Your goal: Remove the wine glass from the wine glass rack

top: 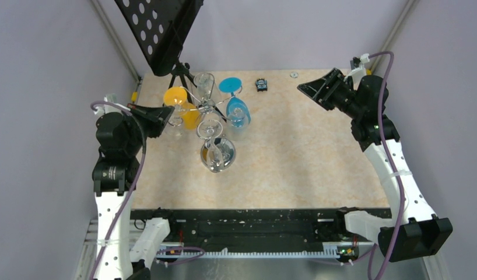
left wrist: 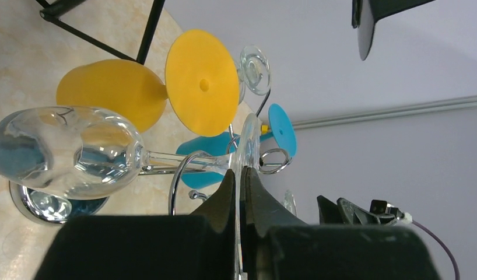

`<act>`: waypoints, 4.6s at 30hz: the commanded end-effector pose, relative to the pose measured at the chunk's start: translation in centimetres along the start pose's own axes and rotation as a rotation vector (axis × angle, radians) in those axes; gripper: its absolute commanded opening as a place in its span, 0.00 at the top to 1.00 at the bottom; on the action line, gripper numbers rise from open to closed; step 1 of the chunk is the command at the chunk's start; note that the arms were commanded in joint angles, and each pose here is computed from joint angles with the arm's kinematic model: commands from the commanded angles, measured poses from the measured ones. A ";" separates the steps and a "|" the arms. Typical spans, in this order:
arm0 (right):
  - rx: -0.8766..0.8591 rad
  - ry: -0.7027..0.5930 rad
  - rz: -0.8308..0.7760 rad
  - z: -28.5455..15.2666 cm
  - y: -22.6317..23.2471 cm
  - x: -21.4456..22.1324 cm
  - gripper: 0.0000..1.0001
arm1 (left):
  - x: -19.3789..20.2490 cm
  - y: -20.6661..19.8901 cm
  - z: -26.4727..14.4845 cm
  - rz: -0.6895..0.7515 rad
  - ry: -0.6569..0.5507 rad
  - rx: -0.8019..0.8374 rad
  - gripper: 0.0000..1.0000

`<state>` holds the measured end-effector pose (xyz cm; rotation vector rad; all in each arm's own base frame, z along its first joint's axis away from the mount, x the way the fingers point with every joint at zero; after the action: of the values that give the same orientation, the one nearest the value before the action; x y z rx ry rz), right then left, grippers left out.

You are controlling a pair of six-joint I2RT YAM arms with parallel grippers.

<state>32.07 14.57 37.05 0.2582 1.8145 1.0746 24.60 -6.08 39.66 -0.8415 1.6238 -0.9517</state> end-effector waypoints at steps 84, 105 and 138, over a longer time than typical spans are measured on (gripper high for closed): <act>-0.824 0.078 -0.661 -8.6 23.2 12.9 0.23 | 5.8 -13.3 -10.5 -0.250 0.645 0.489 1.00; -0.738 0.085 -0.754 -8.4 21.2 12.8 0.38 | 12.3 -18.2 -7.5 -0.299 0.840 0.574 1.00; -0.842 0.015 -0.798 -9.7 22.5 12.1 0.55 | 12.6 -19.0 -11.1 -0.306 0.852 0.641 1.00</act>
<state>13.95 28.71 44.99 -0.8109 1.2557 1.0187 13.24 -24.35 50.39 -0.3003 1.8160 -2.0617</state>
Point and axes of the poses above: each gripper's point midway between its finger pads, its own z axis out along the fingers, its own y axis along the line the jaws close on, x = y × z, the point moved 2 cm from there along -z, back along the fingers
